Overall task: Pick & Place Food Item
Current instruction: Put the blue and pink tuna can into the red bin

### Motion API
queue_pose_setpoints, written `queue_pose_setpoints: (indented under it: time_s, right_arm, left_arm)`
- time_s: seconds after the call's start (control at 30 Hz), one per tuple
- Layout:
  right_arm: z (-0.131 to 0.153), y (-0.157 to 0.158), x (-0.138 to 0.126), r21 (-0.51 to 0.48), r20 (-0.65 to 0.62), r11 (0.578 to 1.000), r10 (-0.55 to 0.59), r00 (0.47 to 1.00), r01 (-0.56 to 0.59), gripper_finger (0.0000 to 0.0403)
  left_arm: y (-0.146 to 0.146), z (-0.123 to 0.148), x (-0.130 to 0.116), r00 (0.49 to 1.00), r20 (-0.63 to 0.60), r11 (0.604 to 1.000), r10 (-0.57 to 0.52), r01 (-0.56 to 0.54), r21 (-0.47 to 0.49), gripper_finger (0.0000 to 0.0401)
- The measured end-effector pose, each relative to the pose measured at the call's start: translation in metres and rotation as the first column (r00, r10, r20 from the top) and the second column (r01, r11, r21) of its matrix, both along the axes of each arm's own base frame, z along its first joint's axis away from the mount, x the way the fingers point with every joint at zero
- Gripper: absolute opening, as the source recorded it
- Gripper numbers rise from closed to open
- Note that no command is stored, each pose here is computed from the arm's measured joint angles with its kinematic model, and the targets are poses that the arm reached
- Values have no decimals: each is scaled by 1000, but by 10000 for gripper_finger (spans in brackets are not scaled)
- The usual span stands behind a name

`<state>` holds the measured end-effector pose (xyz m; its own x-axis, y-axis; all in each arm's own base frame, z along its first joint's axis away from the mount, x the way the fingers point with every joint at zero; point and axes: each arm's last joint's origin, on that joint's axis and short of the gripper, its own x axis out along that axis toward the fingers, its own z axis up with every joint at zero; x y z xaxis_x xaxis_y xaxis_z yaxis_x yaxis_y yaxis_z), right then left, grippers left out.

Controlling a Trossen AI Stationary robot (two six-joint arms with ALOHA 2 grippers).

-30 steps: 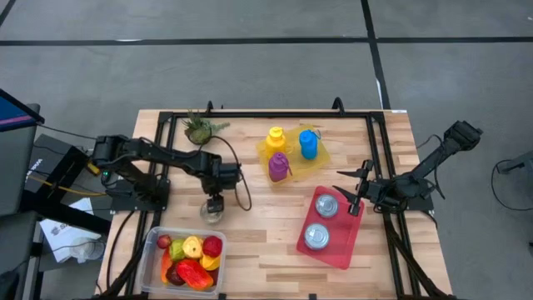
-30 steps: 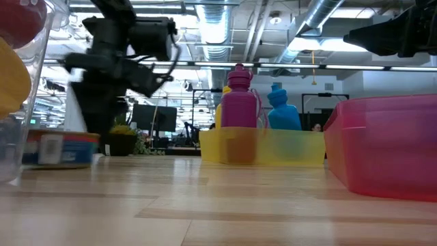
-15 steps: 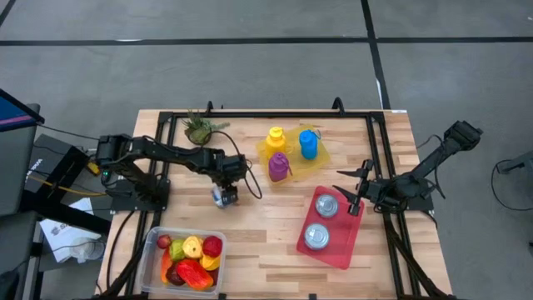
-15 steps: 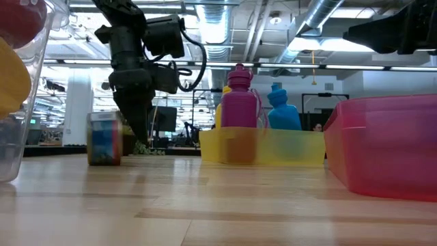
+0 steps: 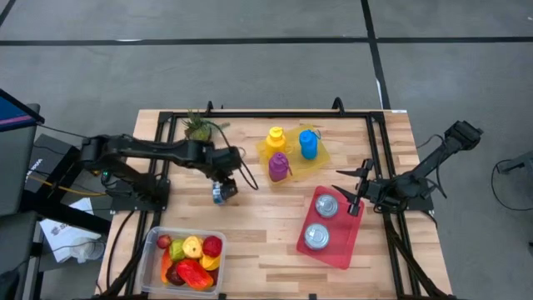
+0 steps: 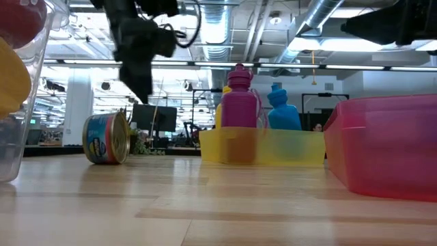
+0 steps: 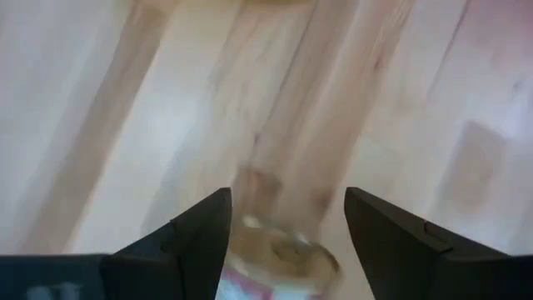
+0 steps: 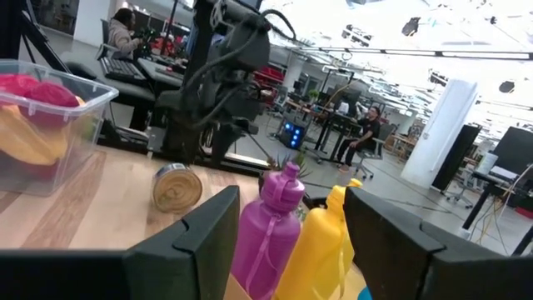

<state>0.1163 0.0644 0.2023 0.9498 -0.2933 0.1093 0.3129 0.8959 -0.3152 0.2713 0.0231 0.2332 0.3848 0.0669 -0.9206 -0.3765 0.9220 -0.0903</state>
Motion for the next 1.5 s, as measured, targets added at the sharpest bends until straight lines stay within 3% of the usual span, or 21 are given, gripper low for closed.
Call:
queue_pose_setpoints:
  time_s: [0.2,0.3,0.43,0.57,0.77,1.07,1.5]
  right_arm:
    - [7,2,3,-23,-28,1000,0,1000,0,207]
    - [9,3,3,-33,-39,999,-1,999,-1,207]
    - [7,3,4,-45,-59,999,0,998,-2,207]
    - [6,3,4,-54,-71,999,0,998,-4,207]
    - [5,3,4,-57,-76,998,1,997,-5,207]
    - [2,4,4,-71,-98,997,6,995,-13,207]
    - [1,4,4,-80,-111,997,5,994,-14,207]
  left_arm:
    - [1,12,-31,969,-78,954,236,-247,-168,242]
    - [0,9,-38,916,-125,892,382,-400,-208,265]
    - [1,7,-39,818,-187,775,545,-576,-261,297]
    - [-1,0,-34,755,-253,689,605,-656,-309,330]
    - [-7,-10,-23,734,-321,633,598,-679,-373,362]
    - [-8,-24,-13,710,-391,607,585,-704,-370,365]
    - [-6,-4,-27,749,-280,651,600,-661,-373,364]
